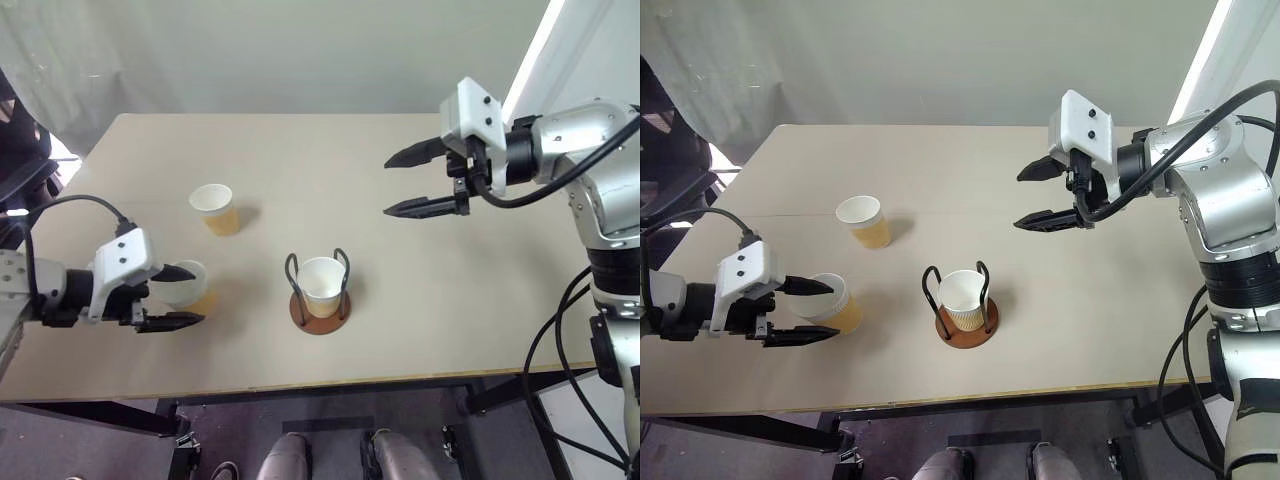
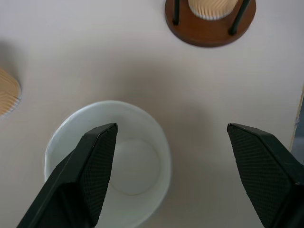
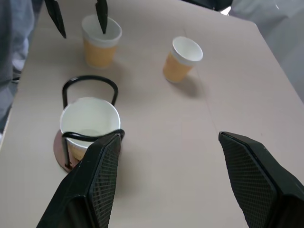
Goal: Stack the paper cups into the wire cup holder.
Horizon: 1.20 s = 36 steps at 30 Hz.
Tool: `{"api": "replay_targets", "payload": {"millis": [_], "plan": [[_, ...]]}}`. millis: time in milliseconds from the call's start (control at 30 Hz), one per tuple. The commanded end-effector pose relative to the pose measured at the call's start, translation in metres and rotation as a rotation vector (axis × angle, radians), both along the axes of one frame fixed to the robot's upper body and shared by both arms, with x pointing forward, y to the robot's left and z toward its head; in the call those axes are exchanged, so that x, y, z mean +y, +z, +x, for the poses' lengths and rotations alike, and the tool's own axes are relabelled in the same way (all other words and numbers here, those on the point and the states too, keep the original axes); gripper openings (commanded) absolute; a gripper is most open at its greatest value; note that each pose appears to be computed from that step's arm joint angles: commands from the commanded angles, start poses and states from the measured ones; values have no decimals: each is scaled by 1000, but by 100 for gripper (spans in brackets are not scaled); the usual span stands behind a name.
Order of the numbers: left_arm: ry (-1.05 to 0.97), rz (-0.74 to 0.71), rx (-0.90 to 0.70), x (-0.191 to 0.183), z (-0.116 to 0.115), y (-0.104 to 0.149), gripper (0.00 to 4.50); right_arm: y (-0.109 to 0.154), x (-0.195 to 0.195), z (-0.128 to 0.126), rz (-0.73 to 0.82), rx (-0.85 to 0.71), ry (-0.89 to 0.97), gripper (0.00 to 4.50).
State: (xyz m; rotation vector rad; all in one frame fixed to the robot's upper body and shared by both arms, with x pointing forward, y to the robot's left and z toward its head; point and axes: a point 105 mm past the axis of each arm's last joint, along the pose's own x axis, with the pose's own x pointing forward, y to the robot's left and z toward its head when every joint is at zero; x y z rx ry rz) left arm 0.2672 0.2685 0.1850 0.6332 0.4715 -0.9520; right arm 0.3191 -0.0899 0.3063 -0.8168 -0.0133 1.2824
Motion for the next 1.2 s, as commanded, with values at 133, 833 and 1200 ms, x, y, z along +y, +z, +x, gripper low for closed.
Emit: {"api": "replay_targets", "payload": {"millis": [133,833,1200], "plan": [[-28,7,-2,-2,-3,3,396,11,-2,-4,6,-56,-6,337],[-378,-5,-302,-60,34,79,3,16,-20,2,-11,-95,-100,342],[-804,-139,-84,-132,-1,140,3,20,-55,-3,-32,-130,-237,342]]}}
